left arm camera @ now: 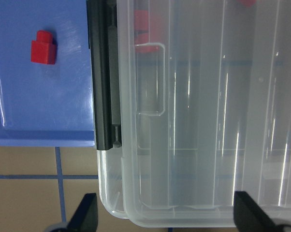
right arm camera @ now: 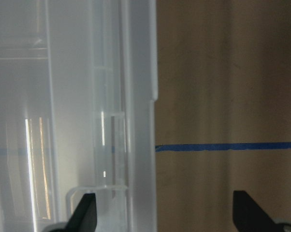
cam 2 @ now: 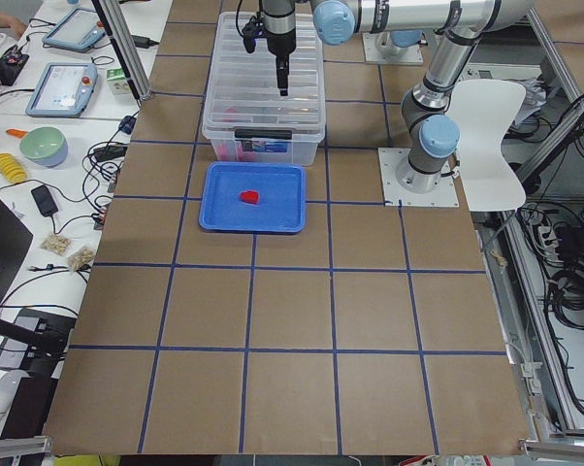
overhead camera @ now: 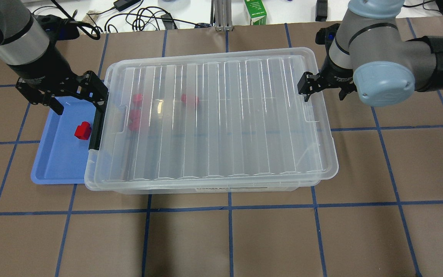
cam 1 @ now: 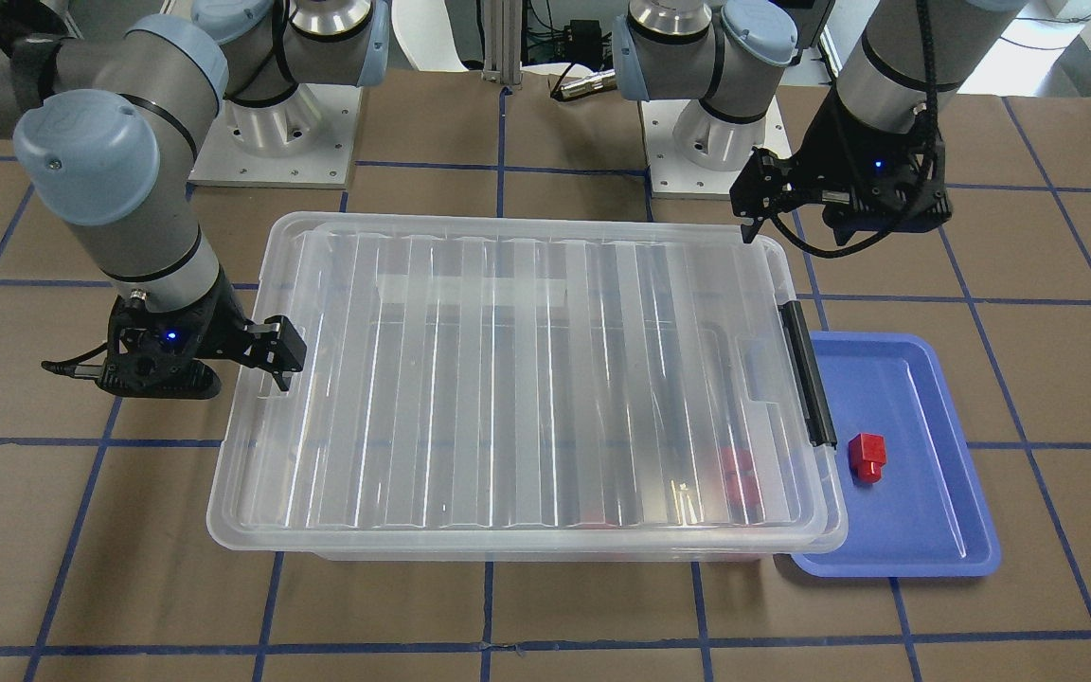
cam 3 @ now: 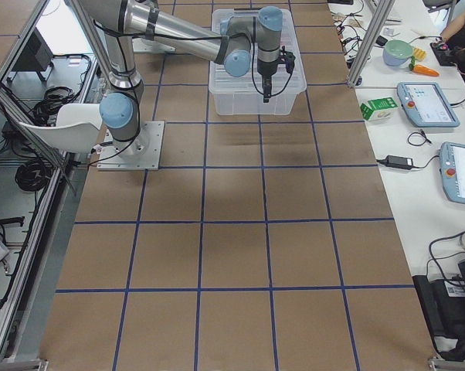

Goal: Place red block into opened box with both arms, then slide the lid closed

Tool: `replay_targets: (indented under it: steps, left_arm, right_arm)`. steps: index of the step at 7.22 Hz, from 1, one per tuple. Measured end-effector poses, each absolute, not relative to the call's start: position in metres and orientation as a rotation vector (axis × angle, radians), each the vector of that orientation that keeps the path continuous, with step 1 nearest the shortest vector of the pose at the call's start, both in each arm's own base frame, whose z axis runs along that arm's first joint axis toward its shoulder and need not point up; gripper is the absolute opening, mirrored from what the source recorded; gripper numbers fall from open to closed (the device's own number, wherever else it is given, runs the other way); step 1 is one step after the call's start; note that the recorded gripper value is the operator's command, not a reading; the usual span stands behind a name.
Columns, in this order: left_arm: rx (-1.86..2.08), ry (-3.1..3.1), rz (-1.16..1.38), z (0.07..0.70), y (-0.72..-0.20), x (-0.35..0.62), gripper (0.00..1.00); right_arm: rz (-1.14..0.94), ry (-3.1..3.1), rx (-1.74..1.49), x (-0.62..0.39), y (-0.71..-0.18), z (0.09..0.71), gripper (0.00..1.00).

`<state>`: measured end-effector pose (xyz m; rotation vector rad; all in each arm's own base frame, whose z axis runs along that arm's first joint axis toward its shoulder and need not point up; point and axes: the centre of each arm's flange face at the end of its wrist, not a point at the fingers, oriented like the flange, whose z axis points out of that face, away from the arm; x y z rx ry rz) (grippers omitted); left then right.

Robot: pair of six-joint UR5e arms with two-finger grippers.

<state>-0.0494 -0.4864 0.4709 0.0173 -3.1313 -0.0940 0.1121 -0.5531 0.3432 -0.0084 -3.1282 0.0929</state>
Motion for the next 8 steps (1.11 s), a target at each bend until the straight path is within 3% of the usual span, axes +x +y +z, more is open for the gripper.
replay_targets:
  steps: [4, 8]
  left_arm:
    - [-0.070, -3.097, -0.136, 0.428, -0.515, 0.077, 1.00]
    - [-0.043, -3.107, -0.137, 0.346, -0.561, 0.132, 1.00]
  right_arm:
    - [0.090, -3.128, -0.021, 0.065, -0.562, 0.341, 1.00]
    - [0.103, -3.125, -0.034, 0.029, -0.566, 0.346, 1.00]
